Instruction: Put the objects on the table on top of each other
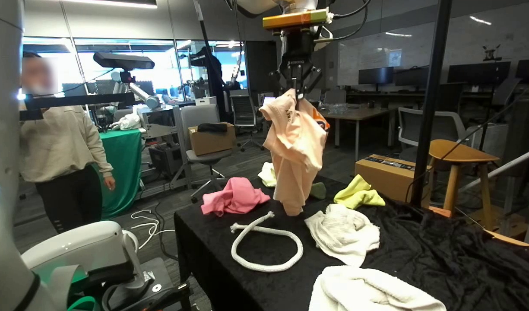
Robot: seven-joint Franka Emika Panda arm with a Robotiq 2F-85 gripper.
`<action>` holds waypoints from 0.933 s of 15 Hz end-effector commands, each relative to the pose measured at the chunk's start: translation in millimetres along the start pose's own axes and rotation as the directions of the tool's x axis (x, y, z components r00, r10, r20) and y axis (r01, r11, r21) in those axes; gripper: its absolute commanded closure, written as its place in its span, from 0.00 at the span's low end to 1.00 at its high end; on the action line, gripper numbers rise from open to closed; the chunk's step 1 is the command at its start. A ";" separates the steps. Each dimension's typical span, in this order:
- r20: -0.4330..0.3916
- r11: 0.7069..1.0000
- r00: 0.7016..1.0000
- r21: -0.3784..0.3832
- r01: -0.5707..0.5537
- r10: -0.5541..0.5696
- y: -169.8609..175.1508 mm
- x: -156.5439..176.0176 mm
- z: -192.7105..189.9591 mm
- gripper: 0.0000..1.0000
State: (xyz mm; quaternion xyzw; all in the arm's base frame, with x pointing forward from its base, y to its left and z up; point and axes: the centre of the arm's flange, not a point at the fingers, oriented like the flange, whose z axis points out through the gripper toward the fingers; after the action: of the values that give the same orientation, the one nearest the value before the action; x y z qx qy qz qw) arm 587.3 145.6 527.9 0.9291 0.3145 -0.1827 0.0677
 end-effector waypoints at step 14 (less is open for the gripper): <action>0.077 0.995 0.992 0.027 -0.101 0.098 13.8 -19.3 39.7 0.97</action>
State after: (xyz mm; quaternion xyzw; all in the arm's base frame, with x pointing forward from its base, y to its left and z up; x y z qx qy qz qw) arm 571.9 115.1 494.7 0.9312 0.2758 -0.2280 0.0691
